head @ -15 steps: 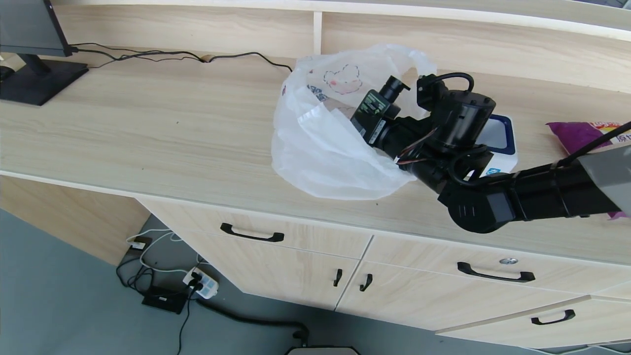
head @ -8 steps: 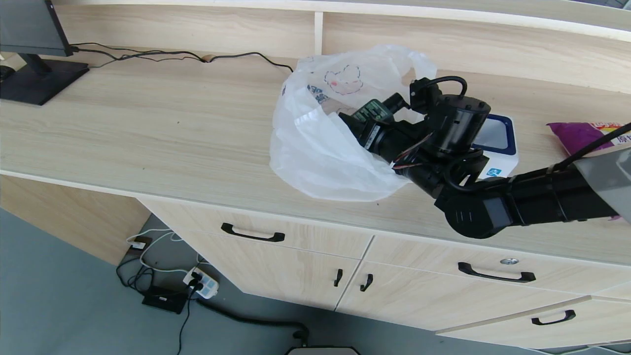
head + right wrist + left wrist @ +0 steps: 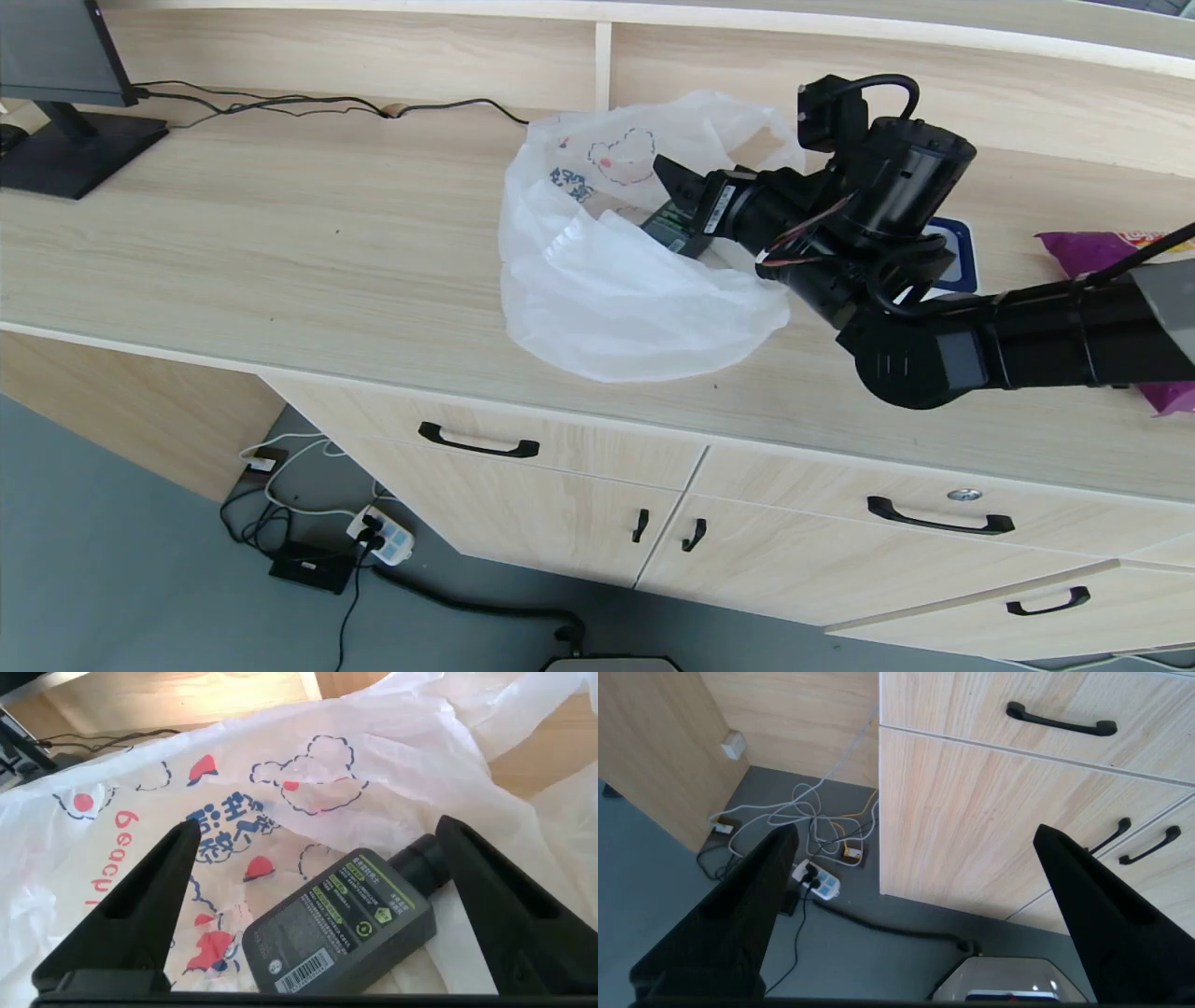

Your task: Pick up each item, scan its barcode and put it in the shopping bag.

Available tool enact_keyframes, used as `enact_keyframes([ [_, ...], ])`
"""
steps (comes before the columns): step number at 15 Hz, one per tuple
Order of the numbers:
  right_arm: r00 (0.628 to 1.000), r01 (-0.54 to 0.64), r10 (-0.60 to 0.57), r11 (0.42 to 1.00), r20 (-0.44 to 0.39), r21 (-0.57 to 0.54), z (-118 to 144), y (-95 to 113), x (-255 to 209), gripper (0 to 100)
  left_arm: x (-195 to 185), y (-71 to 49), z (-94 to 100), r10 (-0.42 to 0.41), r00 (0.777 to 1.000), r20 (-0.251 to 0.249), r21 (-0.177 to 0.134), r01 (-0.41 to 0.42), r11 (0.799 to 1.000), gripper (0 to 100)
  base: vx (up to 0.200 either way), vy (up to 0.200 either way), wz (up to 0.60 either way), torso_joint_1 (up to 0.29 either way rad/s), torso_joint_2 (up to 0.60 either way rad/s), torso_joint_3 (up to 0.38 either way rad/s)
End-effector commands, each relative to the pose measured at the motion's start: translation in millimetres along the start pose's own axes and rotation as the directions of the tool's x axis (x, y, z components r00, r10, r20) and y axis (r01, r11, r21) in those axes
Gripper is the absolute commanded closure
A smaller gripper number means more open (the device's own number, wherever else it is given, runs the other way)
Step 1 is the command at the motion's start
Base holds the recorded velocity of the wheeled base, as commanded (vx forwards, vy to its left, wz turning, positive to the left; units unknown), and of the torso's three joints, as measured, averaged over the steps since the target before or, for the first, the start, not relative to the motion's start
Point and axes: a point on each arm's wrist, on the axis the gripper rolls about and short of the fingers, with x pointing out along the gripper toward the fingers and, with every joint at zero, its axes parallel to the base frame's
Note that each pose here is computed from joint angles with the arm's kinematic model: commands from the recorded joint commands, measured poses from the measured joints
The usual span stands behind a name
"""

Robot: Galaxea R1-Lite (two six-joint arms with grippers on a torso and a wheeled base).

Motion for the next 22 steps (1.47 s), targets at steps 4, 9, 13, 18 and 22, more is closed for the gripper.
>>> enact_keyframes([
  [4, 0.997, -0.005, 0.005, 1.0, 0.078, -0.005, 36.5, 2.4, -8.7, 0, 0.1, 0.0, 0.1, 0.001, 1.0, -0.001, -0.001, -0.001, 1.0, 0, 0.0, 0.0, 0.0, 0.0, 0.0, 0.0],
  [9, 0.959, -0.056, 0.11, 0.977, 0.263, -0.205, 112.0, 22.8, -54.7, 0, 0.1, 0.0, -0.1, 0.0, 1.0, -0.003, 0.0, 0.0, 1.0, 0, 0.0, 0.0, 0.0, 0.0, 0.0, 0.0],
  [13, 0.973, -0.108, 0.154, 0.962, 0.171, -0.251, 114.7, 41.0, -117.1, 0, 0.1, 0.0, -0.3, -0.001, 1.0, -0.004, 0.006, 0.001, 1.0, 0, 0.0, 0.0, 0.0, 0.0, 0.0, 0.0],
  [18, 0.984, -0.12, 0.15, 0.959, 0.1, -0.257, 105.2, 33.2, -149.8, 0, 0.1, 0.0, -0.4, -0.001, 1.0, -0.006, 0.006, 0.001, 1.0, 0, 0.0, 0.0, 0.0, 0.0, 0.0, 0.0],
  [22, 0.985, -0.124, 0.15, 0.959, 0.084, -0.256, 100.9, 32.6, -150.5, 0, 0.1, 0.0, -0.4, -0.001, 1.0, -0.006, 0.006, 0.001, 1.0, 0, 0.0, 0.0, 0.0, 0.0, 0.0, 0.0],
])
